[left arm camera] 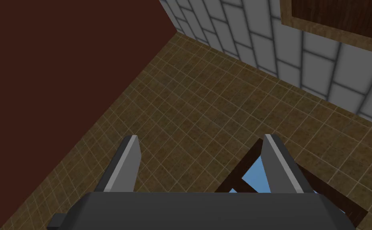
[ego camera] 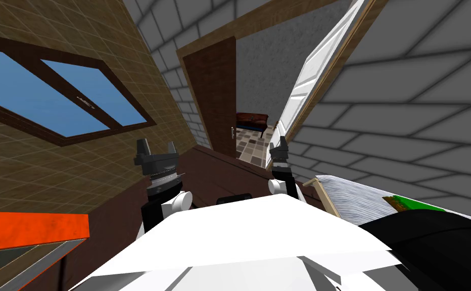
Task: Push the door open
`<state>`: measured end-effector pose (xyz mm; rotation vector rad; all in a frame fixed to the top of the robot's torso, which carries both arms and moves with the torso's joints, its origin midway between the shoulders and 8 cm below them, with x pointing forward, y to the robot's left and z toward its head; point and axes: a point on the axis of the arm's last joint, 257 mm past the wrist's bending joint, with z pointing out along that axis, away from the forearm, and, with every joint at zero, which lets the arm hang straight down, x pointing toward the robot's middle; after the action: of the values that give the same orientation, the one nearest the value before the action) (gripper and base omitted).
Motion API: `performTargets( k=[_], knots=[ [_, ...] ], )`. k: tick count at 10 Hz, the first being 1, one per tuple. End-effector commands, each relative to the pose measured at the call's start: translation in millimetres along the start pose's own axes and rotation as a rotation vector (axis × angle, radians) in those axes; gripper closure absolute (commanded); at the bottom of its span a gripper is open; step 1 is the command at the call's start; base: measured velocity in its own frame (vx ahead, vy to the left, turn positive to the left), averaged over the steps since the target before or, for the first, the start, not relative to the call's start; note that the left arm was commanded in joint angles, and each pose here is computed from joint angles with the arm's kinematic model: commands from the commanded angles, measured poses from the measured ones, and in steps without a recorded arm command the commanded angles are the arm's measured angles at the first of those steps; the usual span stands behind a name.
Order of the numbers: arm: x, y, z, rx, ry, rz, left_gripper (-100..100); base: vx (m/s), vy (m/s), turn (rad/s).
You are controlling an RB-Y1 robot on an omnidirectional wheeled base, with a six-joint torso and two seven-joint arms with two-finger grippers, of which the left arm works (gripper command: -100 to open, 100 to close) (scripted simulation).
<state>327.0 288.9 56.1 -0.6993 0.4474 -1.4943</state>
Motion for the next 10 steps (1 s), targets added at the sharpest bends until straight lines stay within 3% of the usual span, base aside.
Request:
performTargets(
  k=[1, 10],
  knots=[
    [0.3, 12.5, -2.3, -0.017, 0.003, -0.039, -100, 0.048, 0.019, -0.108],
    [0.2, 74.1, -16.3, -0.104, -0.005, -0.231, -100, 0.087, 0.028, -0.099]
  ],
)
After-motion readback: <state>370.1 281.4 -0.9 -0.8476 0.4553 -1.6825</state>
